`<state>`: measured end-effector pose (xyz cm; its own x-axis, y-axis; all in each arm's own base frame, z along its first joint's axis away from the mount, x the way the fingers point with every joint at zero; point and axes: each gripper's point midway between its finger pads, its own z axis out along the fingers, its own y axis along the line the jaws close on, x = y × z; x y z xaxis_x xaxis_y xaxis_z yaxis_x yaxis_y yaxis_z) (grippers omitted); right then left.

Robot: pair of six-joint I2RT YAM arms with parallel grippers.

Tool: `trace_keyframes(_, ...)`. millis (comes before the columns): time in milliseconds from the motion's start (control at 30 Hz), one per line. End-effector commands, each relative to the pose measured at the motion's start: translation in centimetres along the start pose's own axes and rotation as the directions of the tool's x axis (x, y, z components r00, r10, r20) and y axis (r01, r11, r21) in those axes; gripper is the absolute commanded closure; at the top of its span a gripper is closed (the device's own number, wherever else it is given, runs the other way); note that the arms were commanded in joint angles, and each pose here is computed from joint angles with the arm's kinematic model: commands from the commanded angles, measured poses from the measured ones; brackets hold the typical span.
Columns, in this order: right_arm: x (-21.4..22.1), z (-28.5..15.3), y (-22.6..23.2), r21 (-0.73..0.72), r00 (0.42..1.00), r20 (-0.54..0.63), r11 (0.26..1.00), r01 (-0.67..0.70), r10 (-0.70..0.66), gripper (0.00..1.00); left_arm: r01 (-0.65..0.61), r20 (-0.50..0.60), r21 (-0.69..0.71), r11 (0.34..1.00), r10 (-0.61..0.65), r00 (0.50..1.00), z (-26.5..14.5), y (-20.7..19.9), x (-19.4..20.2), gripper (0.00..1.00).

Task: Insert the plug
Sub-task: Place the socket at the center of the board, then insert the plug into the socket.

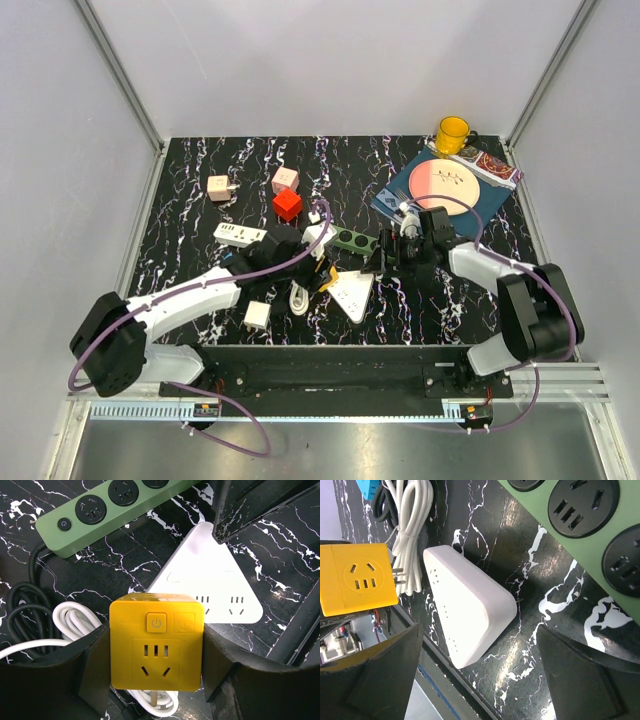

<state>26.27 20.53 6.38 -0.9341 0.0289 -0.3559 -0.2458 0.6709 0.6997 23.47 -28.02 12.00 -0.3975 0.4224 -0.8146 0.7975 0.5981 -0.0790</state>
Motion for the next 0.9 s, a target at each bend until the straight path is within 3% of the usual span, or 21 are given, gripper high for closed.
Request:
trace_keyframes(0, -1.7, -1.5, 0.9, 0.023, 0.991, 0.127, 0.999, 0.049, -0.052, 0.0, -0.032, 0.154, 0.014, 0.999, 0.03, 0.988, 0.4, -0.5, -4.8, 1.0)
trace_keyframes(267, -2.3, -2.9, 0.8, 0.066, 0.967, 0.234, 0.994, 0.091, -0.104, 0.0, -0.05, 0.165, 0.026, 0.998, 0.045, 0.985, 1.5, -1.0, -4.8, 1.0)
trace_keyframes(867, -2.7, -3.8, 0.5, 0.081, 0.957, 0.269, 0.993, 0.09, -0.109, 0.0, -0.038, 0.149, 0.016, 0.999, 0.035, 0.988, 2.4, -1.0, -3.3, 1.0)
